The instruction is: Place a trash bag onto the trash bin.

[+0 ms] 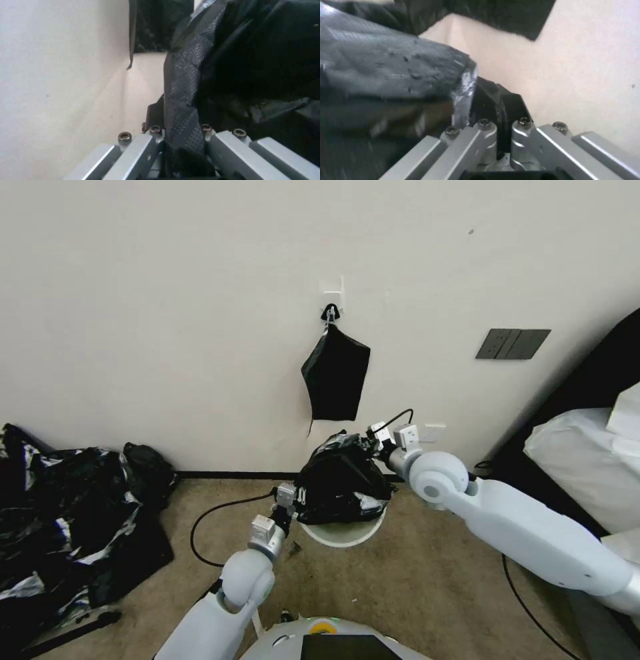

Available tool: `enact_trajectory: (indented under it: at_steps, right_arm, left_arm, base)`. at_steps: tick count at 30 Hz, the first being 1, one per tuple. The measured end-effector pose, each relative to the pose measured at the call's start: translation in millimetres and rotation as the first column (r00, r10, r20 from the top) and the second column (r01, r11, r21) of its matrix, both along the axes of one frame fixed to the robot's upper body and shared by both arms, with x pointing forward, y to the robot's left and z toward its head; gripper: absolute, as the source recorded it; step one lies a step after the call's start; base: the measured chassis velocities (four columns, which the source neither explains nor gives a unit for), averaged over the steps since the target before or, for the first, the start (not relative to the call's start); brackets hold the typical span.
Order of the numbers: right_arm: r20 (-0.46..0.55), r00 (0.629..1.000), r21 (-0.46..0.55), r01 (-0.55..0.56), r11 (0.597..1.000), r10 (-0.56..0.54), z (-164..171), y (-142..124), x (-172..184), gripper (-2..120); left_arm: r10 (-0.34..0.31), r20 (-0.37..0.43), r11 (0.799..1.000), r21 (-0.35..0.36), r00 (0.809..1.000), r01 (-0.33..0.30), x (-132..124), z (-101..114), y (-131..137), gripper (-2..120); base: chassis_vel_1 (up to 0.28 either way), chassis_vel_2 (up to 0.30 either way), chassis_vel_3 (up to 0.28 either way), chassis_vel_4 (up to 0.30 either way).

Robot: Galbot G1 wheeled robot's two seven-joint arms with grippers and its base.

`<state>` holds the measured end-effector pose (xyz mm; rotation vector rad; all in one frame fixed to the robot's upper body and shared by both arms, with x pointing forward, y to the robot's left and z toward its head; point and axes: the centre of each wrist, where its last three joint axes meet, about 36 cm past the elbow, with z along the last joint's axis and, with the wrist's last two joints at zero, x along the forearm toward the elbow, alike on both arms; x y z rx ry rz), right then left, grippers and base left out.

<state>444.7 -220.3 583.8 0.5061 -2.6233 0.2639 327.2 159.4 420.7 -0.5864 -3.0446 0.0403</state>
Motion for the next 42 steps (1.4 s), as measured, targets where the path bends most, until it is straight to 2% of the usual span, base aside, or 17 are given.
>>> enact_trajectory:
  at_steps: [5, 8, 9, 12, 17, 19, 22, 24, 25, 28, 29, 33, 34, 37, 38, 41, 42]
  right_arm:
    - [-0.028, 1.0, 0.011, -0.005, 1.0, 0.006, -4, -8, -7, 0]
    - [-0.035, 0.999, 0.021, 0.0, 1.0, 0.001, -6, -15, -13, 5]
    - [-0.035, 0.999, 0.021, 0.0, 1.0, 0.001, -6, -15, -13, 5]
    - [-0.035, 0.999, 0.034, -0.01, 0.999, 0.011, -10, -22, -15, 5]
    - [-0.026, 1.0, 0.038, -0.014, 0.999, 0.015, -11, -25, -15, 6]
    - [0.01, 1.0, 0.048, -0.006, 0.999, 0.005, -10, -26, -15, 14]
    - [0.044, 0.999, 0.078, -0.005, 0.997, 0.002, -9, -25, -17, 22]
    - [0.094, 0.996, 0.098, -0.008, 0.995, -0.001, -4, -24, -16, 32]
    - [0.094, 0.996, 0.098, -0.008, 0.995, -0.001, -4, -24, -16, 32]
    - [0.09, 0.996, 0.105, -0.02, 0.994, 0.01, -1, -23, -13, 46]
    - [0.09, 0.996, 0.105, -0.02, 0.994, 0.01, -1, -23, -13, 46]
    - [0.084, 0.996, 0.131, -0.006, 0.991, -0.005, 2, -30, -11, 67]
    - [0.084, 0.996, 0.131, -0.006, 0.991, -0.005, 2, -30, -11, 67]
    - [0.084, 0.996, 0.139, -0.002, 0.99, -0.01, 6, -33, -12, 80]
    - [0.084, 0.996, 0.139, -0.002, 0.99, -0.01, 6, -33, -12, 80]
    - [0.08, 0.997, 0.165, 0.01, 0.986, -0.023, 15, -38, -9, 95]
    - [0.08, 0.997, 0.165, 0.01, 0.986, -0.023, 15, -38, -9, 95]
  left_arm:
    - [0.006, 0.003, 0.998, -0.069, 1.0, -0.006, 6, -4, 2, 2]
    - [0.006, -0.007, 0.99, -0.144, 1.0, -0.007, 10, -7, 3, 2]
    - [0.006, -0.007, 0.99, -0.144, 1.0, -0.007, 10, -7, 3, 2]
    - [-0.006, -0.03, 0.974, -0.228, 1.0, -0.001, 12, -8, 4, 2]
    - [-0.014, -0.056, 0.959, -0.285, 0.998, -0.002, 13, -8, 5, 2]
    - [-0.018, -0.067, 0.949, -0.315, 0.998, -0.004, 15, -9, 7, 2]
    - [-0.016, -0.067, 0.951, -0.31, 0.998, -0.006, 16, -10, 9, 2]
    - [-0.032, -0.04, 0.969, -0.246, 0.999, 0.021, 17, -15, 9, 1]
    - [-0.032, -0.04, 0.969, -0.246, 0.999, 0.021, 17, -15, 9, 1]
    - [-0.071, -0.002, 0.984, -0.162, 0.997, 0.07, 17, -24, 8, 1]
    - [-0.071, -0.002, 0.984, -0.162, 0.997, 0.07, 17, -24, 8, 1]
    - [-0.082, 0.0, 0.985, -0.15, 0.997, 0.081, 17, -26, 9, 1]
    - [-0.082, 0.0, 0.985, -0.15, 0.997, 0.081, 17, -26, 9, 1]
    - [-0.078, -0.01, 0.985, -0.157, 0.997, 0.075, 17, -28, 11, 1]
    - [-0.078, -0.01, 0.985, -0.157, 0.997, 0.075, 17, -28, 11, 1]
    - [-0.068, -0.018, 0.985, -0.162, 0.998, 0.064, 18, -31, 14, 1]
    - [-0.068, -0.018, 0.985, -0.162, 0.998, 0.064, 18, -31, 14, 1]
  base:
    - [0.0, 0.0, 0.0, 0.0]
    - [0.0, 0.0, 0.0, 0.0]
    - [0.0, 0.0, 0.0, 0.0]
    - [0.0, 0.0, 0.0, 0.0]
    - [0.0, 0.0, 0.0, 0.0]
    - [0.0, 0.0, 0.0, 0.0]
    - [0.0, 0.0, 0.0, 0.0]
    - [0.0, 0.0, 0.0, 0.0]
    - [0.0, 0.0, 0.0, 0.0]
    - [0.0, 0.0, 0.0, 0.0]
    - [0.0, 0.0, 0.0, 0.0]
    - [0.0, 0.0, 0.0, 0.0]
    - [0.0, 0.0, 0.0, 0.0]
    - [0.0, 0.0, 0.0, 0.0]
    - [0.0, 0.0, 0.0, 0.0]
    - [0.0, 0.0, 0.0, 0.0]
    - [0.0, 0.0, 0.0, 0.0]
